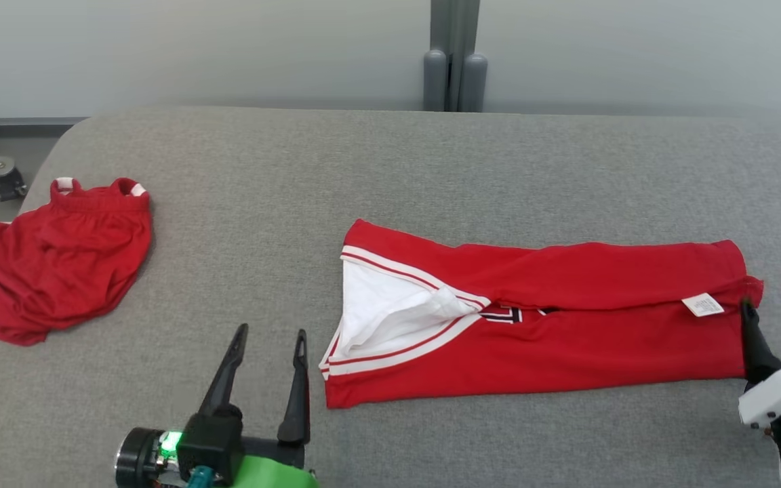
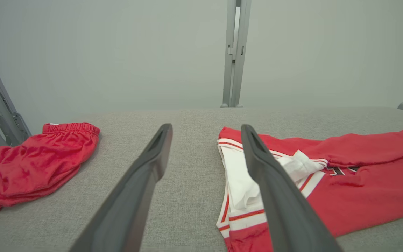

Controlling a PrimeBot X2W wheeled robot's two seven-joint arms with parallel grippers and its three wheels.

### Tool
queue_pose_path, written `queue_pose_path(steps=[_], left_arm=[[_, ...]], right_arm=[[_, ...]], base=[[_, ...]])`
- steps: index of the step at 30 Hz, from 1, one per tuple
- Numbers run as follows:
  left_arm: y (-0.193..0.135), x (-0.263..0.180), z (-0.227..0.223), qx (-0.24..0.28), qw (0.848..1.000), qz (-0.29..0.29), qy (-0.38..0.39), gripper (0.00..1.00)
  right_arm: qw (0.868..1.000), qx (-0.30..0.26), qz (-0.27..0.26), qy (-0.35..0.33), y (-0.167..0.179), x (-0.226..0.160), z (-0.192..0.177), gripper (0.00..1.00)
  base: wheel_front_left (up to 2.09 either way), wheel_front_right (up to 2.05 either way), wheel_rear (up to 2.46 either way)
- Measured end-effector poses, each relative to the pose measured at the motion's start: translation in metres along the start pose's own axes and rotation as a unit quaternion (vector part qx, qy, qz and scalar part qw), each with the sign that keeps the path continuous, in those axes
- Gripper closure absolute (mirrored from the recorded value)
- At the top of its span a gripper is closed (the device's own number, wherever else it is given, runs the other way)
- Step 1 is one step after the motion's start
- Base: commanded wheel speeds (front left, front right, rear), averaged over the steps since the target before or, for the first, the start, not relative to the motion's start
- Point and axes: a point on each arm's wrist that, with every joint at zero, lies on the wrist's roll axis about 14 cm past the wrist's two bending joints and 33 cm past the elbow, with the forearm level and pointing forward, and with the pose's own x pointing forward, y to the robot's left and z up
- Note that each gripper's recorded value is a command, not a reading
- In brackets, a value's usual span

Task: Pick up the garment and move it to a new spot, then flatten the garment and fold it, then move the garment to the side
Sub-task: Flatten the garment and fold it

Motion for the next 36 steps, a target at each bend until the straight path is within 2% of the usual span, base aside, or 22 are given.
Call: queue_pose_path(steps=[2,8,13,20,21,22,23,24,30,36], left_arm=[[-0.001,-0.004,-0.005,0.018,1.0,-0.006,0.005,0.0],[-0.007,-0.005,-0.017,0.014,1.0,-0.013,0.022,0.0],[-0.009,0.0,-0.025,0.008,0.999,-0.017,0.033,0.0],[-0.001,0.004,-0.036,0.009,0.999,-0.009,0.049,0.0],[-0.001,0.005,-0.037,0.009,0.999,-0.008,0.05,0.0],[0.0,0.005,-0.038,0.009,0.999,-0.008,0.051,0.0],[0.0,0.006,-0.038,0.01,0.999,-0.007,0.051,0.0],[0.0,0.007,-0.038,0.01,0.999,-0.008,0.052,0.0],[-0.003,0.011,-0.039,0.008,0.999,-0.018,0.051,0.0],[-0.008,0.014,-0.039,0.008,0.998,-0.028,0.049,0.0]], right_arm=[[1.0,0.001,-0.004,0.002,0.002,0.015,0.004,0.0],[0.996,-0.024,-0.044,0.067,-0.017,0.054,-0.003,0.0],[0.99,-0.044,-0.073,0.117,-0.035,0.066,-0.022,0.0],[0.978,-0.033,-0.083,0.188,-0.033,0.065,-0.07,0.0],[0.977,-0.035,-0.084,0.193,-0.033,0.065,-0.072,0.08],[0.976,-0.034,-0.085,0.197,-0.033,0.064,-0.075,0.52],[0.976,-0.032,-0.085,0.197,-0.033,0.064,-0.076,0.69],[0.976,-0.027,-0.086,0.197,-0.033,0.064,-0.076,1.0],[0.976,-0.036,-0.081,0.199,-0.033,0.061,-0.073,1.0],[0.97,-0.121,-0.096,0.187,-0.064,0.054,-0.05,1.0]], base=[[0.0,0.0,0.0],[0.0,0.0,0.0],[0.0,0.0,0.0],[0.0,0.0,0.0],[0.0,0.0,0.0],[0.0,0.0,0.0],[0.0,0.0,0.0],[0.0,0.0,0.0],[0.0,0.0,0.0],[0.0,0.0,0.0]])
